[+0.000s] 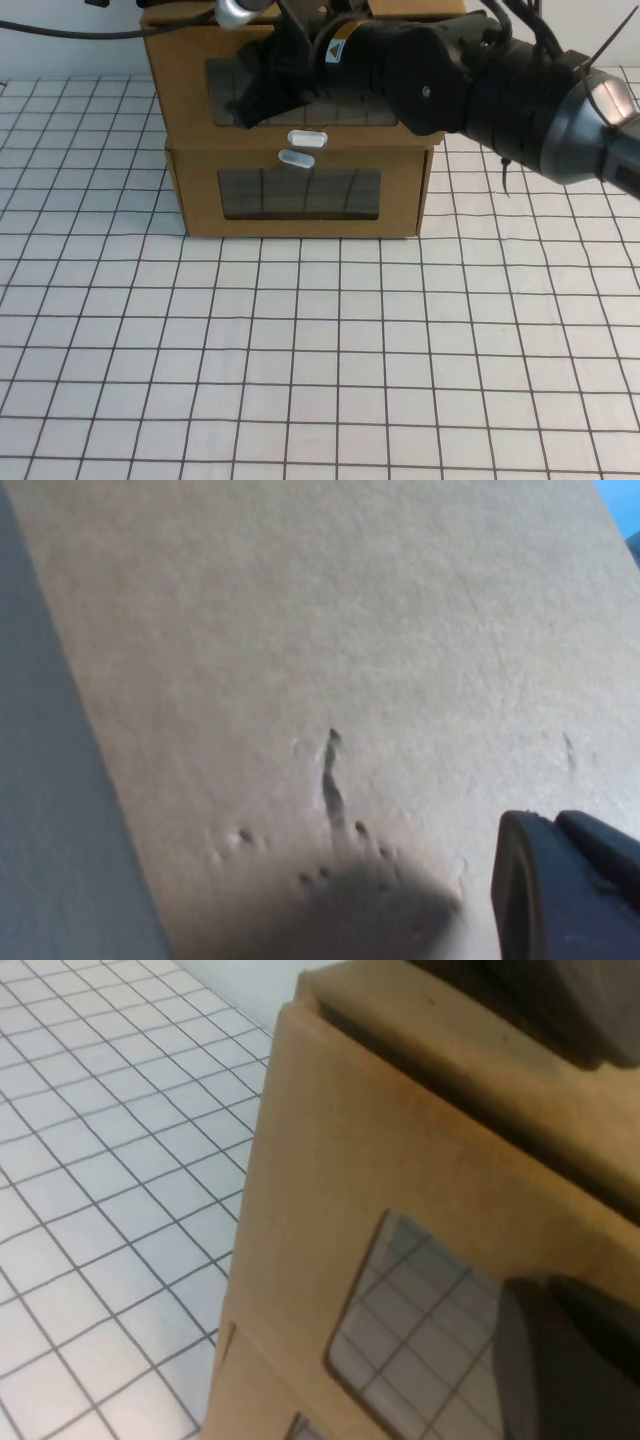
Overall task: Close the shoe box
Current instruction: Close the shoe box with your right arm
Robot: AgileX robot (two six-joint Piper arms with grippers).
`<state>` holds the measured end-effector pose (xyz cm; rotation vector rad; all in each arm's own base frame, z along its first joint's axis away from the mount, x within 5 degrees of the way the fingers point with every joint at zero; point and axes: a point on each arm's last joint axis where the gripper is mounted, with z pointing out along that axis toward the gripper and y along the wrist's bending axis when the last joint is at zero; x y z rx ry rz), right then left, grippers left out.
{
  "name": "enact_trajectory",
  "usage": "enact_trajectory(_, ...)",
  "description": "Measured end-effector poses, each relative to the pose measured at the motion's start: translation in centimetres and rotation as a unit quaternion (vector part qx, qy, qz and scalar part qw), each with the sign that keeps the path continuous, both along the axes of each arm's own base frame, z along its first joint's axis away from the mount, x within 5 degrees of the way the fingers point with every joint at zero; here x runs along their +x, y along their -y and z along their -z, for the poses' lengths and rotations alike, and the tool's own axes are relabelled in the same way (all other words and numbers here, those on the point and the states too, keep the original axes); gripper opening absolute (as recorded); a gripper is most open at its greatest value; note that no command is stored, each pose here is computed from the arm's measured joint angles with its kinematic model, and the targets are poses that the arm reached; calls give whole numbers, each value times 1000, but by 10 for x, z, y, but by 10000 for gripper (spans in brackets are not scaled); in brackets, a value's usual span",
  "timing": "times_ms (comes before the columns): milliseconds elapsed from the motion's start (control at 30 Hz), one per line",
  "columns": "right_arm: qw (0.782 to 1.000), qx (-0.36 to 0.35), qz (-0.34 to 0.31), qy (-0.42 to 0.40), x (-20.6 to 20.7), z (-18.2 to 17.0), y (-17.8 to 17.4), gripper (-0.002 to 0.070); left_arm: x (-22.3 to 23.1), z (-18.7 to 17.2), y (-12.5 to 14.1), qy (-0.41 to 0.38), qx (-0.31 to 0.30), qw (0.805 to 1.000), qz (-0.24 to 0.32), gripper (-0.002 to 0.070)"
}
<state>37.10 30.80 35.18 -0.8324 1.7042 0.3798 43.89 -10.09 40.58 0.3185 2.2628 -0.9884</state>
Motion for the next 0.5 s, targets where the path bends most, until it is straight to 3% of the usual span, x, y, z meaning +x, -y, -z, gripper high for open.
enact_trajectory(500, 999, 32, 9, 7, 4, -2, 0, -13, -2, 0, 0, -4, 3, 1000, 7, -5)
